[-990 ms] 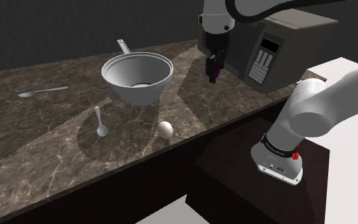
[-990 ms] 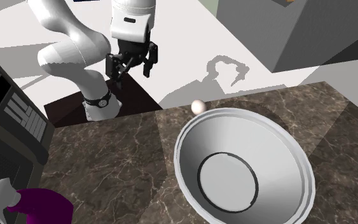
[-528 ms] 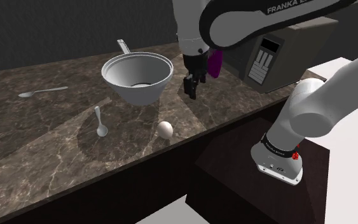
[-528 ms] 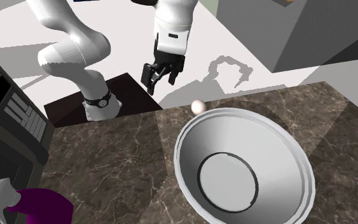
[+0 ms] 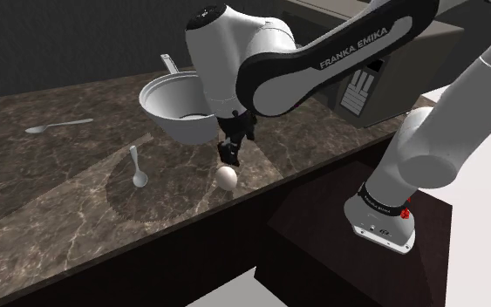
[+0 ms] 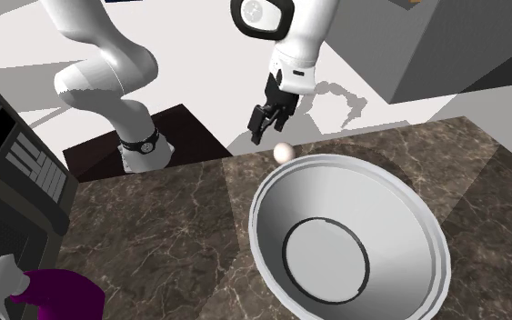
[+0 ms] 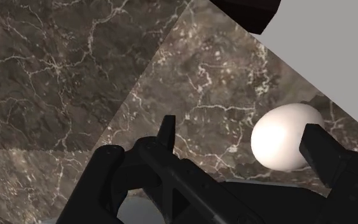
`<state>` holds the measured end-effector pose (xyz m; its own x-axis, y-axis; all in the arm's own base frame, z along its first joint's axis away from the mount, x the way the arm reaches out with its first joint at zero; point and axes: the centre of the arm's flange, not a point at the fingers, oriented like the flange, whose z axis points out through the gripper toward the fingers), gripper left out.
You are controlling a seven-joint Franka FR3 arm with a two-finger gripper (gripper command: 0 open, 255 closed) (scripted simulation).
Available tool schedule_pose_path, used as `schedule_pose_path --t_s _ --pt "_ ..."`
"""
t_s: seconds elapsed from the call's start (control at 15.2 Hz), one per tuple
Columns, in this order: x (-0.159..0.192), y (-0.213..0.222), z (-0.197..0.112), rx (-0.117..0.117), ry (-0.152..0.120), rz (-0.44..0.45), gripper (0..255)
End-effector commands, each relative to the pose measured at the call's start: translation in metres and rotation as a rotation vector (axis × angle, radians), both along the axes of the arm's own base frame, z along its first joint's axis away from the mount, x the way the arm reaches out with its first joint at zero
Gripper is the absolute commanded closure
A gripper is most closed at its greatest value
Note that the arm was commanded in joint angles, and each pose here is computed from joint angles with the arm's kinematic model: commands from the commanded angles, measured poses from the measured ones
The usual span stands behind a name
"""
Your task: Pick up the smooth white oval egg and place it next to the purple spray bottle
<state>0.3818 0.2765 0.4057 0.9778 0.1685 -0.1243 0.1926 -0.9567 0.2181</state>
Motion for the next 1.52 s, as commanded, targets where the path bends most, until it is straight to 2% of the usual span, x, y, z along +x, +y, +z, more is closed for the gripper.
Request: schedule_pose_path --t_s 0.0,0.26,0.79,1.32,1.39,1.45 --pt "0.007 0.022 -0.014 -0.01 -0.006 0.003 0" --pt "0.019 0.067 -0.045 -0.033 -0.015 0.013 0" --pt "0.017 0.056 -0.084 -0.033 -0.016 0.013 0" --pt "0.017 0.056 -0.084 -0.033 -0.016 0.013 0" --pt "0.017 0.056 -0.084 -0.033 -0.016 0.013 255" --pt "0.017 0.056 -0.084 -0.033 -0.016 0.013 255"
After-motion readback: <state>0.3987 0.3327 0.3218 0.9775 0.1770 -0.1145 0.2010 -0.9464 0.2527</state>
